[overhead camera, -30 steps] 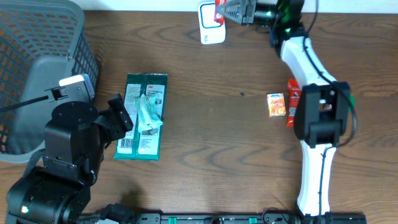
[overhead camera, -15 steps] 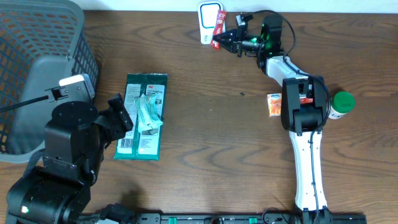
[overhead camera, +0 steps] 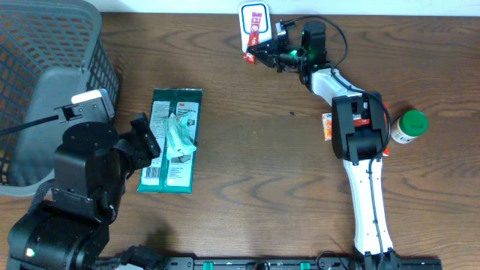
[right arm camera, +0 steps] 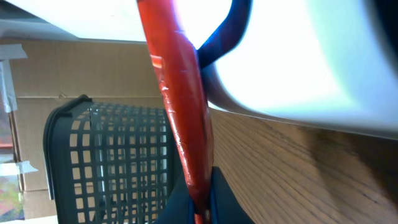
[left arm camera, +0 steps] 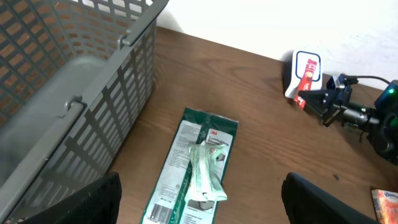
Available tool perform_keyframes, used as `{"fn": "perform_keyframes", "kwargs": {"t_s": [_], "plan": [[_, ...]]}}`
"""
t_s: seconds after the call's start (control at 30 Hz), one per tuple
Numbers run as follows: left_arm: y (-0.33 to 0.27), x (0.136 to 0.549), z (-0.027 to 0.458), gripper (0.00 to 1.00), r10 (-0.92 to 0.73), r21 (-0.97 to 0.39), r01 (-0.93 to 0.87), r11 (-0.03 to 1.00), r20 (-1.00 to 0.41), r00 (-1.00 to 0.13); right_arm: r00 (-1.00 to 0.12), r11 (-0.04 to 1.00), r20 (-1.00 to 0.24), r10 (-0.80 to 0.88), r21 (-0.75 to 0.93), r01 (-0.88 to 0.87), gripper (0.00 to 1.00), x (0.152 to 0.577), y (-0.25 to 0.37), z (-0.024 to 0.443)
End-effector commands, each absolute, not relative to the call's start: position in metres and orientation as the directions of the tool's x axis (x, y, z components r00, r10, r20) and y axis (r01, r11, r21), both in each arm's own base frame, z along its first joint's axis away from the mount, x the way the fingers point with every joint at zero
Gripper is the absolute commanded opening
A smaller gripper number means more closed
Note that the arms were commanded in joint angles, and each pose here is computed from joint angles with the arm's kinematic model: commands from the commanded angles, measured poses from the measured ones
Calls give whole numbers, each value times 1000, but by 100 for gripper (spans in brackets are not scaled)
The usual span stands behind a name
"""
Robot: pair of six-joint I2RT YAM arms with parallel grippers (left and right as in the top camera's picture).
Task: Scan the item barcode
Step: 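Hold the red stick packet up in front of the white scanner, then carry the red stick packet right and drop it by the snack bag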
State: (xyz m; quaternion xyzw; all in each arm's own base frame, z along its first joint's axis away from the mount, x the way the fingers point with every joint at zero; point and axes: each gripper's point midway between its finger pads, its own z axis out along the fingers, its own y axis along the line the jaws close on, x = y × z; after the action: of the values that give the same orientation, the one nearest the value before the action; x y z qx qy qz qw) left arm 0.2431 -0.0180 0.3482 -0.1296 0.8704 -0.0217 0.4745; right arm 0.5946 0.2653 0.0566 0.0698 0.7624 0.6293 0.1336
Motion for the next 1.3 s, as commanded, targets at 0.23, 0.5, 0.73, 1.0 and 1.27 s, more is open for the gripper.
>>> {"fn": "perform_keyframes", "kwargs": {"t_s": [0.23, 0.5, 0.73, 1.0, 1.27], "plan": [[-15, 242, 350, 82, -240, -151, -210, 966, -826, -510, -922, 121, -351, 165, 935, -334, 2, 575, 252, 195], [-15, 242, 350, 82, -239, -150, -210, 966, -826, -510, -889, 516, -437, 134, 797, -314, 1, 517, 209, 247], [-15, 242, 350, 82, -239, -150, -210, 966, -826, -510, -917, 796, -396, -45, 540, -272, 1, 418, 147, 260], [-15, 242, 350, 82, -240, -151, -210, 966, -826, -510, -997, 996, -55, 55, -61, 58, 1, 352, 13, 188], [-15, 242, 350, 82, -240, -151, -210, 966, -826, -510, -996, 938, 1, 90, -337, 84, 5, 338, -34, 110]]}}
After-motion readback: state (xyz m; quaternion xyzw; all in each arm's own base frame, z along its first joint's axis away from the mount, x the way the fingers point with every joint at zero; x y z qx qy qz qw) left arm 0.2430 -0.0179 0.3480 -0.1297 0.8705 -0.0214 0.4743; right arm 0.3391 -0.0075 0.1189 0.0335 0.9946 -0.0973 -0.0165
